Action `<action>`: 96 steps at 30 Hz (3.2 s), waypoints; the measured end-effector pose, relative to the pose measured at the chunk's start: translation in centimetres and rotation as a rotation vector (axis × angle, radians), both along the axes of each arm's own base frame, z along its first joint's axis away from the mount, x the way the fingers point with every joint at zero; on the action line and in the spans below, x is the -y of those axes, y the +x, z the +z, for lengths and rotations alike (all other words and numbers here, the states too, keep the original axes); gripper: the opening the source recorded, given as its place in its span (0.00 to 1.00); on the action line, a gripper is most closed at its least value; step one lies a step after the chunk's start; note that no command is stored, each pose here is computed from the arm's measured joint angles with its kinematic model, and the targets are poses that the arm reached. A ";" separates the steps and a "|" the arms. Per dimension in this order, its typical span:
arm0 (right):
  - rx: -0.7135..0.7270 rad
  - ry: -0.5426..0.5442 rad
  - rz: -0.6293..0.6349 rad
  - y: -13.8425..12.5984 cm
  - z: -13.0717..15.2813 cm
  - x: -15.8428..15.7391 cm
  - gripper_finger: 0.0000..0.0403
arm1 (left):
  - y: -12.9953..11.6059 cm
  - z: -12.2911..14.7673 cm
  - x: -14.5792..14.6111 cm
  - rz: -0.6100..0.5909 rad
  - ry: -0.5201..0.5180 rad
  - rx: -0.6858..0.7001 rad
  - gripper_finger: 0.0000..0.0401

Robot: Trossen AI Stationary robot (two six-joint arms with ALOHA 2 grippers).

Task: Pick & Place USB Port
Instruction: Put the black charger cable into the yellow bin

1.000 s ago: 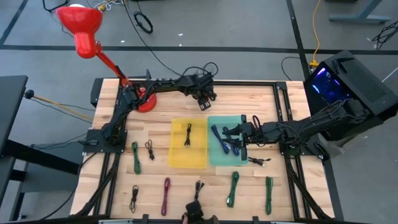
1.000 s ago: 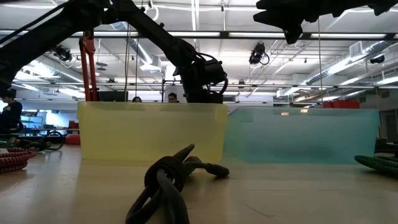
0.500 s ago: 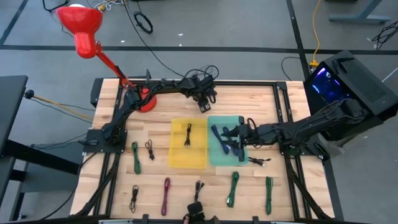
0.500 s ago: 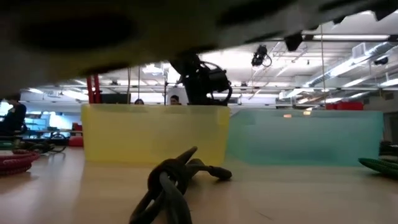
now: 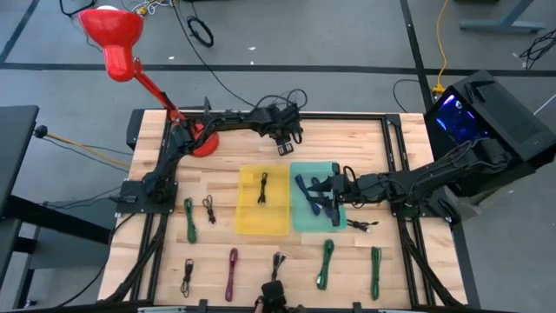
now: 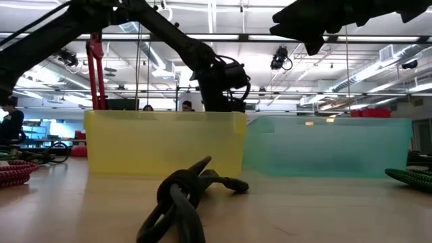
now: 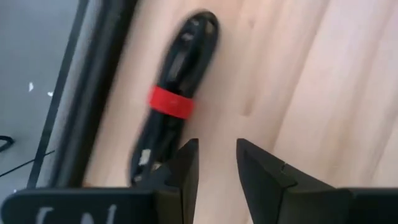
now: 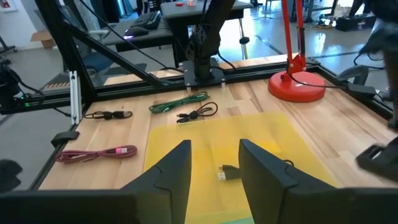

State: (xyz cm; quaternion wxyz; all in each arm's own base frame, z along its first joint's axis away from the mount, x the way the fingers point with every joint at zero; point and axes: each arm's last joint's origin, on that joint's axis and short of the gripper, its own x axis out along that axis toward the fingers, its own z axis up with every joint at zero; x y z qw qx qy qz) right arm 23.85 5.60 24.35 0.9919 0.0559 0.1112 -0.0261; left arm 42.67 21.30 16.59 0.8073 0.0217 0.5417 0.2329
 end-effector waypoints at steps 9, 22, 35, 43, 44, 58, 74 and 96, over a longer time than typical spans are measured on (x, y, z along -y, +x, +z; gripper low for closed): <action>0.001 0.023 -0.003 0.0 0.0 0.0 0.34 | -1.7 1.0 -3.0 0.082 -0.041 0.065 0.28; 0.028 0.013 -0.001 0.1 0.3 0.0 0.34 | -1.8 0.3 -3.4 0.075 -0.101 0.079 0.28; 0.027 0.009 0.002 0.1 0.3 0.0 0.34 | -3.0 -0.9 -4.5 0.114 -0.209 0.046 0.28; 0.026 0.004 0.002 0.1 0.3 0.0 0.34 | -3.7 -1.4 -5.3 0.091 -0.267 0.051 0.28; 0.026 0.004 0.002 0.1 0.3 0.0 0.34 | -3.6 -1.3 -5.3 0.083 -0.269 0.056 0.28; 0.029 0.005 0.001 0.1 0.3 0.0 0.34 | -4.5 -2.1 -5.7 0.100 -0.355 0.023 0.01; 0.023 0.006 -0.026 0.0 0.2 0.1 0.34 | -2.8 1.0 -5.9 0.113 -0.140 0.177 0.07; 0.021 0.022 -0.030 0.0 0.2 0.1 0.34 | -5.7 -2.7 -8.7 0.288 -0.400 0.147 0.04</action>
